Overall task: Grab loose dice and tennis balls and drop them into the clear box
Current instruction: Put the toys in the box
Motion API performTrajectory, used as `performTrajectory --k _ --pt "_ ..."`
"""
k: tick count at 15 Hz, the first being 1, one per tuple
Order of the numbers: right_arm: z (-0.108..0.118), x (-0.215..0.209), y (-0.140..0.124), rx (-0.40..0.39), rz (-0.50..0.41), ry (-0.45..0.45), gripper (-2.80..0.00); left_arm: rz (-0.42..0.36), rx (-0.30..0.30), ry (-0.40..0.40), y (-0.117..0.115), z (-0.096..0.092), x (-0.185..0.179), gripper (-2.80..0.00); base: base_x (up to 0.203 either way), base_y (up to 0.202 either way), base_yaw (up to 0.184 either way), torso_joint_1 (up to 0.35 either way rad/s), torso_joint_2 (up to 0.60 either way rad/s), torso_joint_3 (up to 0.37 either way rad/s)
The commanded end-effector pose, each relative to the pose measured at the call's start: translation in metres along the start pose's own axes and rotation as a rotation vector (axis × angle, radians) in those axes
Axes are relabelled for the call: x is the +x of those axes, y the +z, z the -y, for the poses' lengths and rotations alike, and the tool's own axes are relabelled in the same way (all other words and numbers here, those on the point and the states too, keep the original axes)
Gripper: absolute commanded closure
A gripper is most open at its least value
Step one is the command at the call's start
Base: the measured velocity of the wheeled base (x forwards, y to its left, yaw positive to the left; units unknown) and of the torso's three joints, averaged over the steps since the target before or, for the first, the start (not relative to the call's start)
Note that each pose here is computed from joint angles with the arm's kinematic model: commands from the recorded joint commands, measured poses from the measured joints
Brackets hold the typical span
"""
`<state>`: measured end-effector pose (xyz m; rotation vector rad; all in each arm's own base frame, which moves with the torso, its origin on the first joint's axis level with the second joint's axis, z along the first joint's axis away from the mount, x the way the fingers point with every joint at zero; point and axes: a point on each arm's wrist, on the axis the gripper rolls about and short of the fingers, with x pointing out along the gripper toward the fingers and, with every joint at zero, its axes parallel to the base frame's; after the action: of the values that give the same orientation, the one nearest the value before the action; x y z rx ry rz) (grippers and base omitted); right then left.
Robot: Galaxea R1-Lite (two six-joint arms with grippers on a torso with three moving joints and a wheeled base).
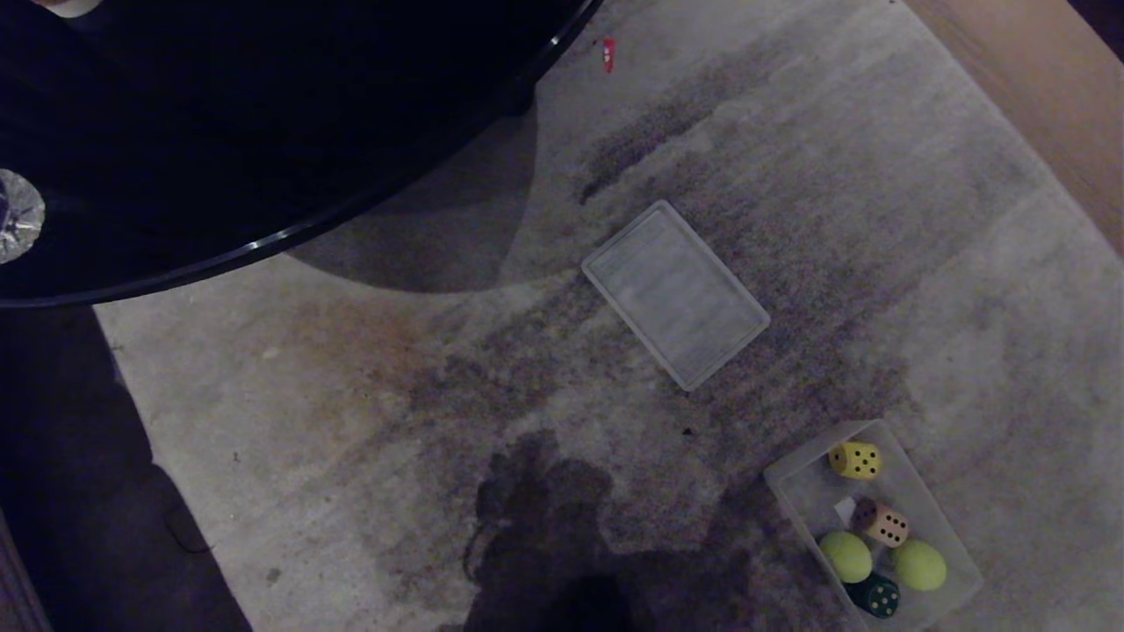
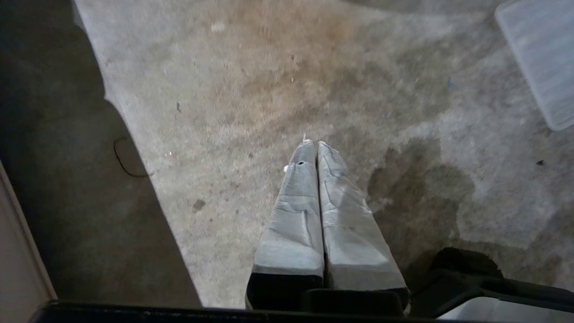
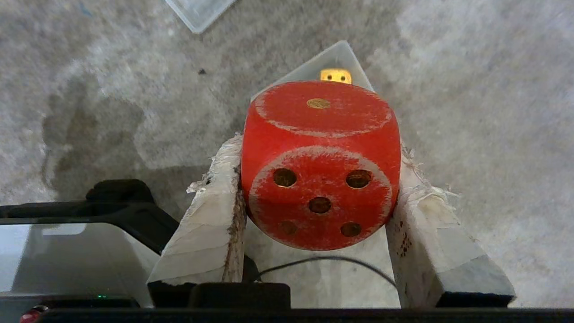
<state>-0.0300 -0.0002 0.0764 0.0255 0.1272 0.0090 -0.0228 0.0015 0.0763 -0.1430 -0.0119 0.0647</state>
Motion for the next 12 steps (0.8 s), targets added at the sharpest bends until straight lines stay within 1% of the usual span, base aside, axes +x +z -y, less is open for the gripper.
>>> performTrajectory --k 1,8,12 --pt "0.0 -0.0001 0.0 0.0 0.0 0.0 0.0 -0.001 -0.001 0.001 0.0 0.0 0.0001 0.0 0.0 0.0 0.0 0.002 0.0 -0.196" --pt "0.0 -0.0001 0.0 0.0 0.0 0.0 0.0 -0.001 0.0 0.001 0.0 0.0 0.0001 0.0 0.0 0.0 0.0 0.004 0.0 -0.197" --pt "0.0 -0.0001 0.0 0.0 0.0 0.0 0.0 -0.001 0.0 0.001 0.0 0.0 0.0001 0.0 0.0 0.0 0.0 0.003 0.0 -0.067"
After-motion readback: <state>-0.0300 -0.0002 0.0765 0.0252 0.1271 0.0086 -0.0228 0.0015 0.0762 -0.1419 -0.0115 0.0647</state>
